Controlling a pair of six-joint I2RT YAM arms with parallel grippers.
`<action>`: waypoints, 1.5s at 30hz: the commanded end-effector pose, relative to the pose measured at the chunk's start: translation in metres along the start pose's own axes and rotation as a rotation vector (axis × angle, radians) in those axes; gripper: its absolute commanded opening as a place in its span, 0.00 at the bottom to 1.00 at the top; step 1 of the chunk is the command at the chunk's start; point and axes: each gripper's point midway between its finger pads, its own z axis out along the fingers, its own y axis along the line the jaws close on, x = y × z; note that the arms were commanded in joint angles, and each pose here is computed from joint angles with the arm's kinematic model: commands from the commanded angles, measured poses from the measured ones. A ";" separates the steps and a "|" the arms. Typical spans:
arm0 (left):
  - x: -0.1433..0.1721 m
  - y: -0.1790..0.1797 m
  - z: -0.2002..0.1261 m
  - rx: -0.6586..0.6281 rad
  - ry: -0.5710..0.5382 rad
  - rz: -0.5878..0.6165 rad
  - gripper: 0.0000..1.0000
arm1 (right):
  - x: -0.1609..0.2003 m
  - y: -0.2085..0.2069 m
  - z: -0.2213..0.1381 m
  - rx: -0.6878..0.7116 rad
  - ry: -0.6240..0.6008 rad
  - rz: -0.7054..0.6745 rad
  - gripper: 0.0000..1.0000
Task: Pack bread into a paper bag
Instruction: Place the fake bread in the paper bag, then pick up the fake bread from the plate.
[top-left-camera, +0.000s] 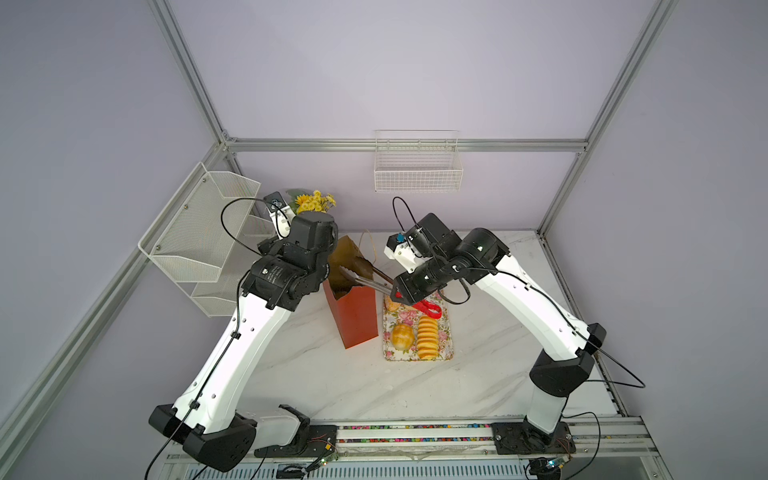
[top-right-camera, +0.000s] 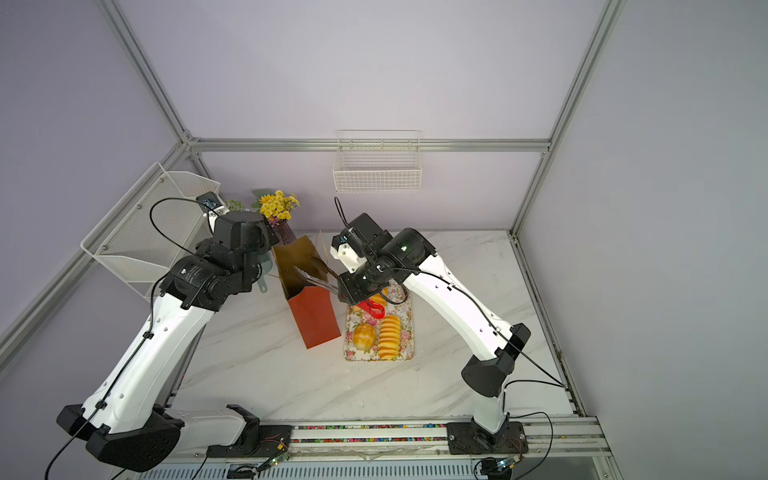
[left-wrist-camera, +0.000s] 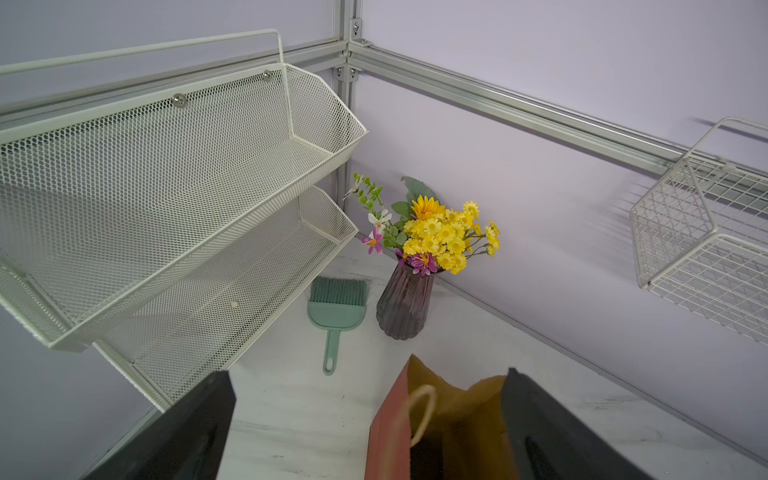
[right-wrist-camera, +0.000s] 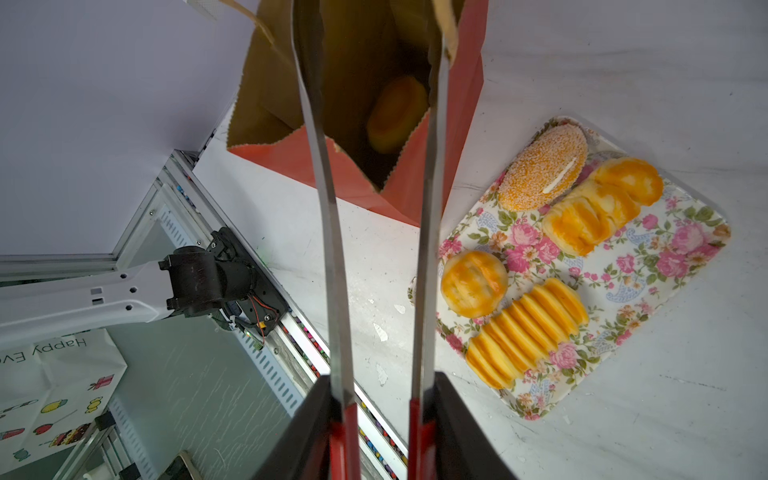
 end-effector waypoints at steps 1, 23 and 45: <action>-0.011 -0.003 -0.005 0.025 -0.023 -0.039 1.00 | -0.012 0.014 -0.030 -0.032 -0.116 -0.034 0.38; 0.007 -0.022 -0.004 0.126 0.045 0.021 1.00 | 0.000 -0.069 -0.132 0.500 -0.366 0.050 0.37; 0.048 0.005 -0.047 0.242 0.254 -0.084 1.00 | 0.118 -0.111 -0.014 0.489 -0.079 0.281 0.41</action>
